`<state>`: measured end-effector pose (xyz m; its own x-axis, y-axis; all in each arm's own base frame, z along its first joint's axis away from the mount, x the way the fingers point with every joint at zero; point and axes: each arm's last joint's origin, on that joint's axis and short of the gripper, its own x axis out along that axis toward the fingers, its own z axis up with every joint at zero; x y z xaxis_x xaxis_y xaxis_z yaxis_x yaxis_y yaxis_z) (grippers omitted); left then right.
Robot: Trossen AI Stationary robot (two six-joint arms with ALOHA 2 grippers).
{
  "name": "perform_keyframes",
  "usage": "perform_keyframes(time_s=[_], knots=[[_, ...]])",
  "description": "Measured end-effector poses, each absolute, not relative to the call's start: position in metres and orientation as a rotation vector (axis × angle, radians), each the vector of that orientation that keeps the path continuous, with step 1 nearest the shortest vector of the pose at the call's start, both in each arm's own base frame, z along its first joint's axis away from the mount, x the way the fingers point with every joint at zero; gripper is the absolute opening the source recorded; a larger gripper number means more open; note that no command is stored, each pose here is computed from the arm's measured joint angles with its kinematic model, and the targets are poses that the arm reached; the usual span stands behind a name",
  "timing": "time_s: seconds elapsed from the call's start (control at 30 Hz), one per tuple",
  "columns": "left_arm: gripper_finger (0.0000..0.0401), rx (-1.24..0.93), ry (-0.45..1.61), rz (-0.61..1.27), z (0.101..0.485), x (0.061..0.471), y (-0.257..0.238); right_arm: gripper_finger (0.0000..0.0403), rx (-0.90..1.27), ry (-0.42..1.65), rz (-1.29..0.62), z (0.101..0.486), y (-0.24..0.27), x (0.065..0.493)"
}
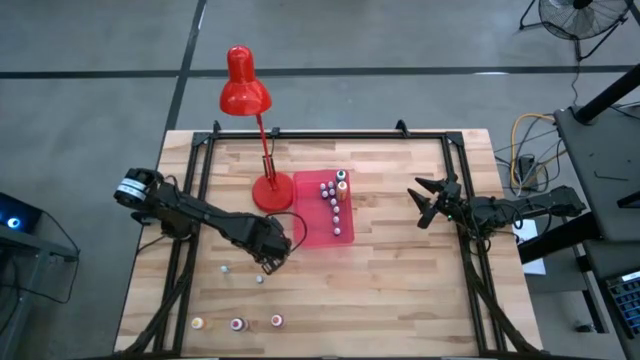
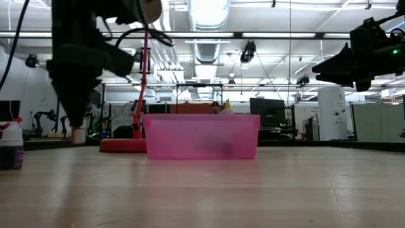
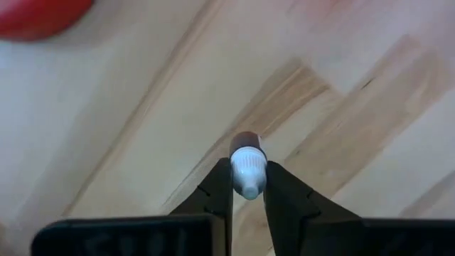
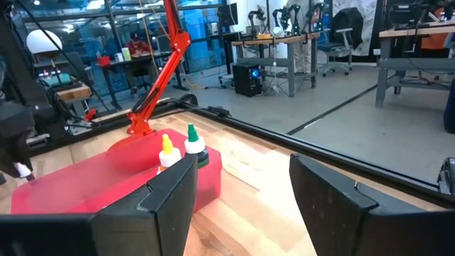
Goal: Pick & Place food coloring
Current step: Put the small red food coloring bottle into the bin
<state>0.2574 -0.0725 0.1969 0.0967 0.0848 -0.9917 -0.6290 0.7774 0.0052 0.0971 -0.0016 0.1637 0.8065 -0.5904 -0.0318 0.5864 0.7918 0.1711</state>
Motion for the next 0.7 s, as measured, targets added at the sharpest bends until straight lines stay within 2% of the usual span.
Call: perform_keyframes(time_s=[0.27, 0.47, 0.7], knots=[[0.0033, -0.466, 1.394, 0.574, 0.239, 0.269, -0.057, 0.0215, 0.175, -0.023, -0.633, 0.164, -0.002, 0.097], [0.0033, -0.484, 1.328, 0.555, 0.271, 0.284, -0.038, 0.0215, 0.177, -0.024, -0.633, 0.164, -0.002, 0.097], [0.0033, -0.496, 1.317, 0.585, 0.290, 0.309, -0.008, 0.0215, 0.176, -0.024, -0.633, 0.164, -0.002, 0.097]])
